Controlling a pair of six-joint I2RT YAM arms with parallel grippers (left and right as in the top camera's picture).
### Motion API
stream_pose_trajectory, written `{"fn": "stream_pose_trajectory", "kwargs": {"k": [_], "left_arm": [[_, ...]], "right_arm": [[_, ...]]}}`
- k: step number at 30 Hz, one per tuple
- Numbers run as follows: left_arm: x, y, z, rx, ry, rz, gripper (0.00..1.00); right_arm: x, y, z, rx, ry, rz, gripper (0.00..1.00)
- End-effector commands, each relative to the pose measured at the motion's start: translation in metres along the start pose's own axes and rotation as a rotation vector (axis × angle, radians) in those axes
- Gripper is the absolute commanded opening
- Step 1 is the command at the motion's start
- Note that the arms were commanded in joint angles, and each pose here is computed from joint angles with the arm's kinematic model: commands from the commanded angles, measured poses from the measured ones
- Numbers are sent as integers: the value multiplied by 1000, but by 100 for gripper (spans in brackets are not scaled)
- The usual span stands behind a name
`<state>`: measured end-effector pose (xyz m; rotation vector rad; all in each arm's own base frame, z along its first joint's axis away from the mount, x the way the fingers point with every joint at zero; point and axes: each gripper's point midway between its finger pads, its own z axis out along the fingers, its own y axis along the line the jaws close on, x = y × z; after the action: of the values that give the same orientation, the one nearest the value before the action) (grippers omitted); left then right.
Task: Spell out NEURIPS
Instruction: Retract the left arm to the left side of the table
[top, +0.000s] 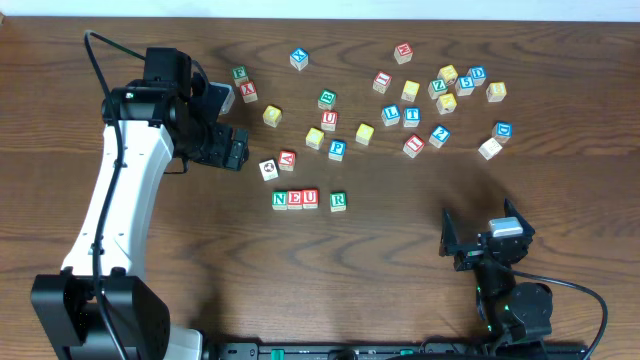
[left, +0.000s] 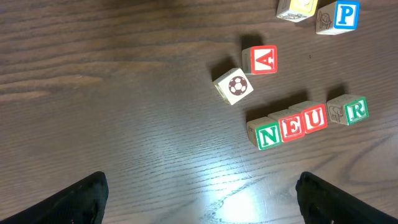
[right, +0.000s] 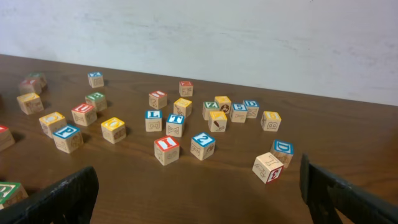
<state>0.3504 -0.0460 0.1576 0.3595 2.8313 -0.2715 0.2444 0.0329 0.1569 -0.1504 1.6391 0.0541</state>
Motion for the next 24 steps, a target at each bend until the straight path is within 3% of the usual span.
{"fn": "stream_pose_trajectory", "kwargs": {"k": [1, 4, 10, 15, 24], "left_arm": [[-7, -3, -11, 8, -35, 20, 95], [-6, 1, -11, -14, -30, 20, 95], [1, 36, -15, -215, 11, 16, 95], [0, 35, -15, -170, -5, -5, 95], [3, 50, -22, -49, -50, -121, 95]], "right_arm": [[0, -3, 0, 16, 1, 14, 99], [0, -3, 0, 16, 0, 14, 99], [0, -3, 0, 16, 0, 14, 99], [0, -1, 0, 2, -1, 17, 99], [-20, 31, -6, -188, -57, 21, 99]]}}
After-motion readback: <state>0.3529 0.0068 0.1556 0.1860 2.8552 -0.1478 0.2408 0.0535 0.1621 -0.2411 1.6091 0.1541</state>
